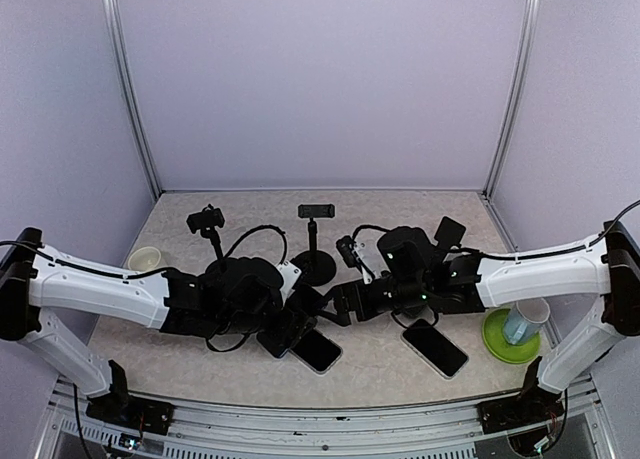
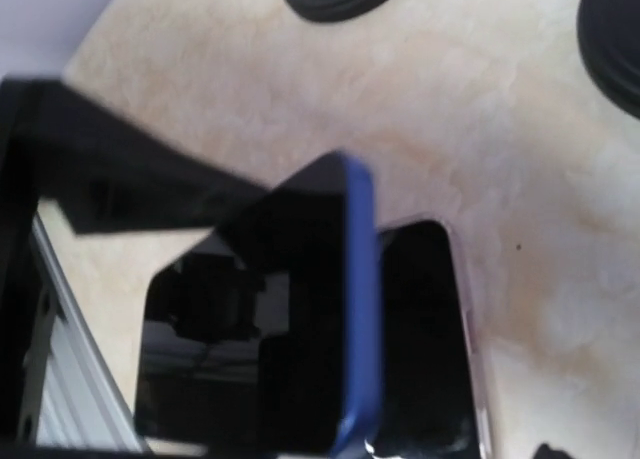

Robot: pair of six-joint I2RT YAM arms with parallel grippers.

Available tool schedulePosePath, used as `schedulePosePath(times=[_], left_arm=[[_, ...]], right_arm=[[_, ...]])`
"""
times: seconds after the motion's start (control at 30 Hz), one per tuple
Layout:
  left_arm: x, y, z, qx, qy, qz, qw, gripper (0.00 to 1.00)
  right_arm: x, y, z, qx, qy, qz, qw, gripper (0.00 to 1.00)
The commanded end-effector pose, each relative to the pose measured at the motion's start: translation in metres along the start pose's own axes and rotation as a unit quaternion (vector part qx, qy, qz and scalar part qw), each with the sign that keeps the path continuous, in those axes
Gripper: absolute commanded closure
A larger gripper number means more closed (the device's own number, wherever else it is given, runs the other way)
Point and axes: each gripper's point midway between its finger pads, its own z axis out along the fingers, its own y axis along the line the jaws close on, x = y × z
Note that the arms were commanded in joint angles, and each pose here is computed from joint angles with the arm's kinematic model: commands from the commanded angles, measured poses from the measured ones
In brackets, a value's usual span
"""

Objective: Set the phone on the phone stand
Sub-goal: Pass from the left arm to the right

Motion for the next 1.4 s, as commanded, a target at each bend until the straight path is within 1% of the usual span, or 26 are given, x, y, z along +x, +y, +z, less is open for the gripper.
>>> schedulePosePath(times=[0.0,0.33,0.7,0.8,0.93,1.37], left_arm=[[-0.046,-0.011,-0.023,0.010,-0.070,-0.013,0.997,0.34],[-0.058,-0.026,-0.031,0.013,-0.082,0.000,0.997,0.34],[-0.062,-0.040,-0.027,0.011,-0.083,0.014,0.996,0.34],[-0.063,-0.044,-0.026,0.012,-0.083,0.019,0.996,0.34],[-0.064,-0.048,-0.026,0.011,-0.085,0.023,0.996,0.34],[-0.065,-0.052,-0.022,0.010,-0.085,0.026,0.996,0.33]], right_arm=[[-0.015,-0.004,-0.009,-0.032,-0.029,0.038,0.998,0.10],[-0.017,0.004,-0.008,-0.064,-0.024,0.046,0.997,0.17],[-0.021,0.021,0.001,-0.107,-0.009,0.052,0.993,0.24],[-0.023,0.023,0.003,-0.113,-0.007,0.054,0.992,0.28],[-0.024,0.027,0.005,-0.124,-0.003,0.056,0.991,0.37],[-0.022,0.034,0.011,-0.149,0.006,0.066,0.987,0.52]])
